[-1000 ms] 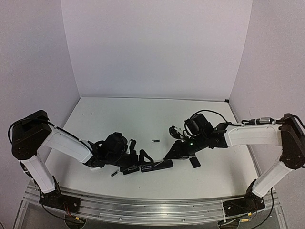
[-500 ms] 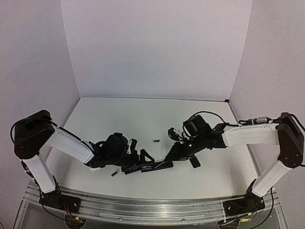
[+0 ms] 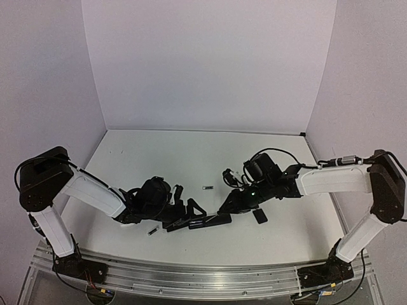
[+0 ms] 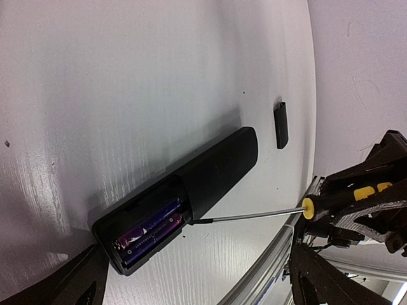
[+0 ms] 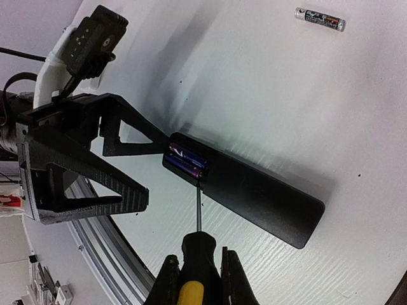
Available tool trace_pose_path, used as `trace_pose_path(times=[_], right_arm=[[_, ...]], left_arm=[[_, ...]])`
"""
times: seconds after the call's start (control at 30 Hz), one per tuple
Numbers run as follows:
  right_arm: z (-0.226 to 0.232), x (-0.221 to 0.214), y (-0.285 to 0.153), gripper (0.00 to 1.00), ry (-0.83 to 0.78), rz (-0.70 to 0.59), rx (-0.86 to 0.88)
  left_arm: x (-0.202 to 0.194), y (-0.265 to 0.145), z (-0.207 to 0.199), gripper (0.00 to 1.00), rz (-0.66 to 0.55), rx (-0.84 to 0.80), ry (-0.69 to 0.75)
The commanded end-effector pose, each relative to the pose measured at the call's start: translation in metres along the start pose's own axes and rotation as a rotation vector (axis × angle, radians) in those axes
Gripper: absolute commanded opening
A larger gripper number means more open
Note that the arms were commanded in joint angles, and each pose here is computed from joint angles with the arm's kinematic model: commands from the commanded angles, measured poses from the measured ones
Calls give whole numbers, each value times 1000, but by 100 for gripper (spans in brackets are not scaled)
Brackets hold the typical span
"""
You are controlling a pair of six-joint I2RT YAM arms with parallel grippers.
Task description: Unload the batteries from the remote control
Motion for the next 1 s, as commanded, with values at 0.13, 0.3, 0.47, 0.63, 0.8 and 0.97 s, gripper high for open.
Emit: trace_pose_path(times=[0.13, 0.3, 0.47, 0.63, 0.8, 0.97], right_arm=[[10, 18, 0, 0, -55, -54, 13], [9, 18, 2, 0, -53, -48, 18], [6, 16, 5, 0, -49, -42, 5], [3, 12, 7, 0, -56, -26, -9], [4, 6, 5, 0, -108, 23, -47], [6, 0, 5, 0, -139, 64, -64]], left_arm=[[-2, 4, 4, 100, 12, 24, -17], [-2, 3, 4, 99, 11, 24, -17], [-2, 4, 5, 100, 12, 26, -18], [-3, 5, 5, 100, 20, 20, -20], [-3, 6, 4, 100, 26, 20, -23], [-3, 6, 4, 99, 31, 20, -29]])
Point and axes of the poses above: each gripper's point midway between its finger pads, its own y axis out along the fingers, its own z axis along the line the jaws close on, x = y × z, the point moved 6 cm from there along -y, back along the fingers, and after that the axes turned 3 degrees about -y, right-handed, at the moved point
